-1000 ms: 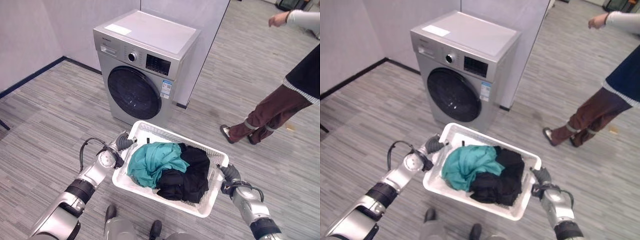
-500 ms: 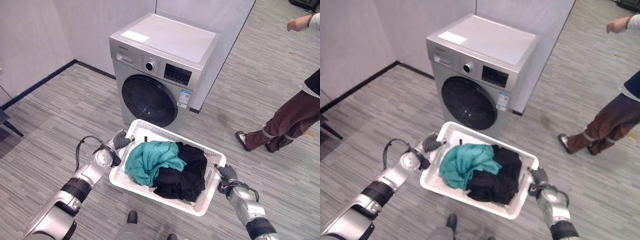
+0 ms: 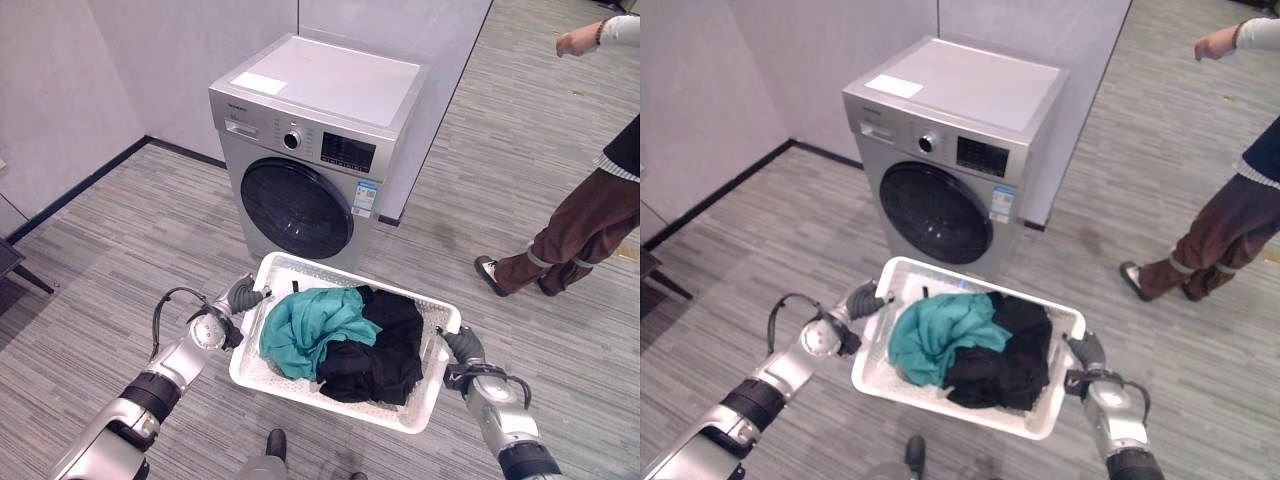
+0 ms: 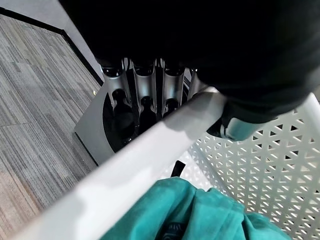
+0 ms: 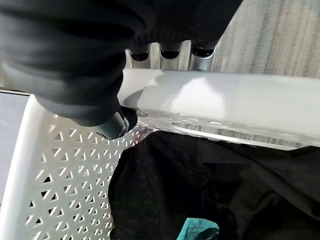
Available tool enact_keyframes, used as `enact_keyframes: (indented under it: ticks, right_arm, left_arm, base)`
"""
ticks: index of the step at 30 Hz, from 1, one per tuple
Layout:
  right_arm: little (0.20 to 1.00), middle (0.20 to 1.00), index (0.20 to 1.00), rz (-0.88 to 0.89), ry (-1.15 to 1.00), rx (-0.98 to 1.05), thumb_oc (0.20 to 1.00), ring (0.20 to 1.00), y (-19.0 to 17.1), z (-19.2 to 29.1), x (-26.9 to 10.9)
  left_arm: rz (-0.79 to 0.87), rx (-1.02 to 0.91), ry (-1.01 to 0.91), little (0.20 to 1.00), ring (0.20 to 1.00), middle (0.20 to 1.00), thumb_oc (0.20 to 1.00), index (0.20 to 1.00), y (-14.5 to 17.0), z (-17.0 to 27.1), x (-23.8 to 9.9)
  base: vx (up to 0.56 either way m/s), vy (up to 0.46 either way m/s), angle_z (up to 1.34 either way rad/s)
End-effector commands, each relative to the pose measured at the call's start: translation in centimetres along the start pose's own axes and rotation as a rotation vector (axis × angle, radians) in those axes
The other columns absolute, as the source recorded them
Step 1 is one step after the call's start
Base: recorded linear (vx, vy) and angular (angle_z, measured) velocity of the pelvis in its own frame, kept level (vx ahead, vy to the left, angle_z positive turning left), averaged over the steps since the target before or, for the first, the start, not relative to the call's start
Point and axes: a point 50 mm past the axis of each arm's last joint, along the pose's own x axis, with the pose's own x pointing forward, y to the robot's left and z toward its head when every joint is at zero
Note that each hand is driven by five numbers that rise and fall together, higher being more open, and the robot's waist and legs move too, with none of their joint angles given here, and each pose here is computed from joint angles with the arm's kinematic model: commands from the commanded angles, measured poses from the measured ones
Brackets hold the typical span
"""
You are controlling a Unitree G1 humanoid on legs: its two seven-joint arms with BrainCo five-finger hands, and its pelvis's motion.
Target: Grab the laundry basket,head to the washer,open it,put in the laundry and shut it.
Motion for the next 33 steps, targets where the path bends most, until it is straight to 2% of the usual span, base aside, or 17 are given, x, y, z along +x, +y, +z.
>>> enact_keyframes:
  ticks: [1, 11, 12, 16, 21, 29, 33]
  right_arm:
    - [0.200, 0.200, 0.200, -0.175, -0.184, 0.024, 0.200, 0.200, -6.1, 3.4, -0.9]
    - [0.200, 0.200, 0.200, -0.191, -0.174, 0.051, 0.200, 0.200, -6.1, 2.8, -1.1]
    - [0.200, 0.200, 0.200, 0.115, 0.007, -0.152, 0.200, 0.200, 1.6, -1.0, 0.1]
    - [0.200, 0.200, 0.200, 0.113, 0.012, -0.150, 0.200, 0.200, 1.8, -1.1, 0.2]
    - [0.200, 0.200, 0.200, 0.152, -0.054, -0.094, 0.200, 0.200, 2.9, 0.6, 0.3]
    - [0.200, 0.200, 0.200, 0.359, -0.404, -0.050, 0.200, 0.200, 8.3, 9.4, -0.6]
    - [0.200, 0.200, 0.200, 0.382, -0.490, -0.069, 0.200, 0.200, 9.0, 11.8, -0.9]
  left_arm:
    - [0.200, -0.042, 0.089, 0.200, 0.200, 0.200, 0.200, 0.200, 5.1, -2.1, 0.0]
    - [0.224, -0.048, 0.119, 0.200, 0.200, 0.200, 0.200, 0.200, 5.5, -3.0, -0.6]
    - [0.324, -0.470, 0.033, 0.200, 0.200, 0.200, 0.200, 0.200, 0.4, -2.1, -2.6]
    - [0.306, -0.491, 0.060, 0.200, 0.200, 0.200, 0.200, 0.200, -0.3, -2.7, -2.9]
    - [0.310, -0.490, 0.069, 0.200, 0.200, 0.200, 0.200, 0.200, -0.1, -3.0, -3.1]
    - [0.425, -0.454, 0.004, 0.200, 0.200, 0.200, 0.200, 0.200, 3.2, -2.1, -3.1]
    - [0.475, -0.432, -0.047, 0.200, 0.200, 0.200, 0.200, 0.200, 4.8, -1.1, -3.0]
  base:
    - [0.00, 0.000, 0.00]
    - [0.00, 0.000, 0.00]
    - [0.02, 0.020, -0.40]
    - [0.02, 0.020, -0.08]
    - [0.00, 0.018, 0.02]
    - [-0.02, 0.047, -0.04]
    - [0.01, 0.060, -0.04]
